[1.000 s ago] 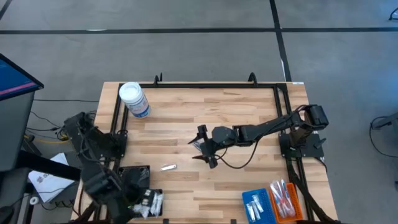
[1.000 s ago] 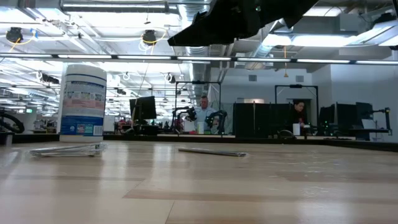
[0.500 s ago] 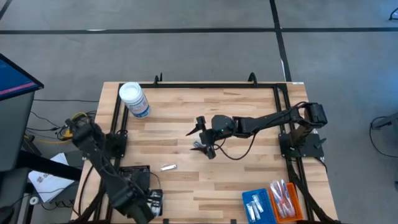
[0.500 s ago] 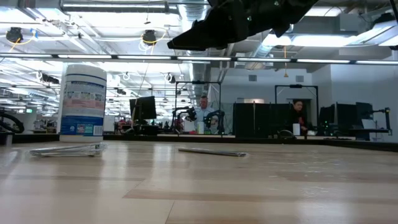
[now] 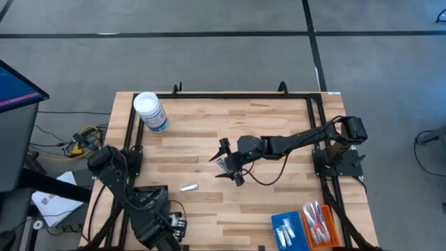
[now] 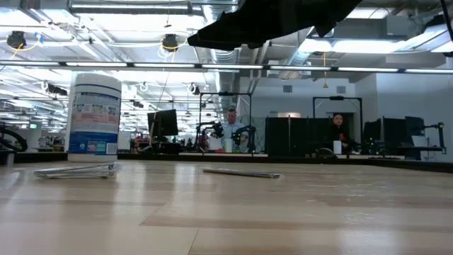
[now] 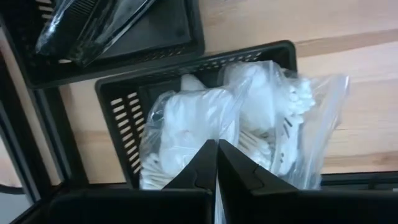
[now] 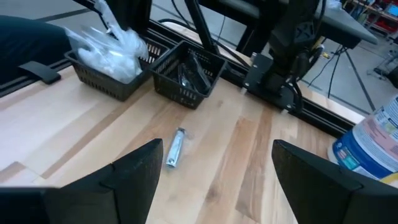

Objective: Pick & Place Travel size toiletries
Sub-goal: Put the vanity pack into the bottom black bin

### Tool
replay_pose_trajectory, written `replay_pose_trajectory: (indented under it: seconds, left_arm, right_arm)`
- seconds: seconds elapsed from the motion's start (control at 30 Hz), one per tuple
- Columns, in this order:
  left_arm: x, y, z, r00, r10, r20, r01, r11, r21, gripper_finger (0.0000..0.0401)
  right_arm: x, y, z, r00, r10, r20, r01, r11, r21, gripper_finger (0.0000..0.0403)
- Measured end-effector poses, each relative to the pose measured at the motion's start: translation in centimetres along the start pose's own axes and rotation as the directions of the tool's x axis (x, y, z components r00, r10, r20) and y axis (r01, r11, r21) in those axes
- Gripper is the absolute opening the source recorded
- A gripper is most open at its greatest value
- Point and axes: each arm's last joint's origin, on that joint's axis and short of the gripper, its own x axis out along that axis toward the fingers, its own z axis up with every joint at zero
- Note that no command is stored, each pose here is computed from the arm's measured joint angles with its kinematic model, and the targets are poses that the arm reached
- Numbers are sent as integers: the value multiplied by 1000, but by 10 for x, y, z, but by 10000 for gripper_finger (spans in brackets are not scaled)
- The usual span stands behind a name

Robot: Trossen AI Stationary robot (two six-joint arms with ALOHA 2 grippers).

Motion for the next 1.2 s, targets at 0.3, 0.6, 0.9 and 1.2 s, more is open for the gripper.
replay_pose_trajectory:
  seconds: [0.3, 0.6, 0.9, 1.2]
  left_arm:
    - [13, 5, 3, 998, 44, 35, -44, 999, 2, 0]
    - [38, 2, -2, 1000, -25, -3, 25, 1000, 9, 0]
    - [41, 7, -6, 1000, -16, 6, 16, 999, 31, 3]
    - [31, 13, -3, 1000, -29, -1, 29, 999, 44, 70]
  right_arm:
    - [-1, -5, -2, 1000, -12, -7, 12, 1000, 6, 296]
    - [-1, -5, -3, 1000, -12, -10, 12, 1000, 14, 296]
    - [-1, -5, -3, 1000, -13, -9, 13, 1000, 14, 296]
    - [-1, -5, -2, 1000, -14, -7, 15, 1000, 14, 296]
